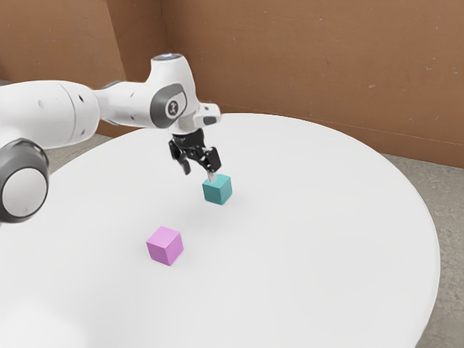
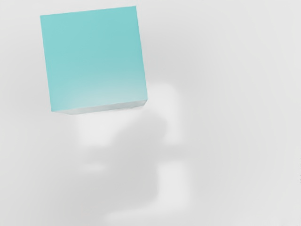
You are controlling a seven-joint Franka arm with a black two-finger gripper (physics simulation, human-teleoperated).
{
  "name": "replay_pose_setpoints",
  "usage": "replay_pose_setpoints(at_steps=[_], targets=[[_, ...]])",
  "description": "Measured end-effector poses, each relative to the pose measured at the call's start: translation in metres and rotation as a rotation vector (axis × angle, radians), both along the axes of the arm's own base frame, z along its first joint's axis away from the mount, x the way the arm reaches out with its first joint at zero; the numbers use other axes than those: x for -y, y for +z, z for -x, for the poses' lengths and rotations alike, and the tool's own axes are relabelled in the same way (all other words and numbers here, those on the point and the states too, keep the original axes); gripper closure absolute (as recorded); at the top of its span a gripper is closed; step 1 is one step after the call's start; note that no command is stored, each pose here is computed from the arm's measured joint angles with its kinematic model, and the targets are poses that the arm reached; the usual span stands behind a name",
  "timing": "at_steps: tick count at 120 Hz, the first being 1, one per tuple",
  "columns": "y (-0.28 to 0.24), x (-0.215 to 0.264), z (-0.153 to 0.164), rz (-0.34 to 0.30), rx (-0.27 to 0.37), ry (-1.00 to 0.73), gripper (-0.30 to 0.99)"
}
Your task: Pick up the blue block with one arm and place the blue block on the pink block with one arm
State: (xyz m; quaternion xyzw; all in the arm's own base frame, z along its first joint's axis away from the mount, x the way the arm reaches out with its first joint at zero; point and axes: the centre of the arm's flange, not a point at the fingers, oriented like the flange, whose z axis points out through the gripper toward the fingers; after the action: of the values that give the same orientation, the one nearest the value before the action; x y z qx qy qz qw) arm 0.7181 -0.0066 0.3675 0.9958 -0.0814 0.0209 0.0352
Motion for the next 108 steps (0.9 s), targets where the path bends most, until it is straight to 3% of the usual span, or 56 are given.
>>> replay_pose_setpoints(at_steps=[42, 70, 108], targets=[[-0.020, -0.006, -0.029, 0.016, 0.035, 0.030, 0.02], [-0.053, -0.014, -0.041, 0.022, -0.018, 0.073, 0.02], [-0.054, -0.013, -0.056, 0.022, -0.008, 0.023, 0.02]])
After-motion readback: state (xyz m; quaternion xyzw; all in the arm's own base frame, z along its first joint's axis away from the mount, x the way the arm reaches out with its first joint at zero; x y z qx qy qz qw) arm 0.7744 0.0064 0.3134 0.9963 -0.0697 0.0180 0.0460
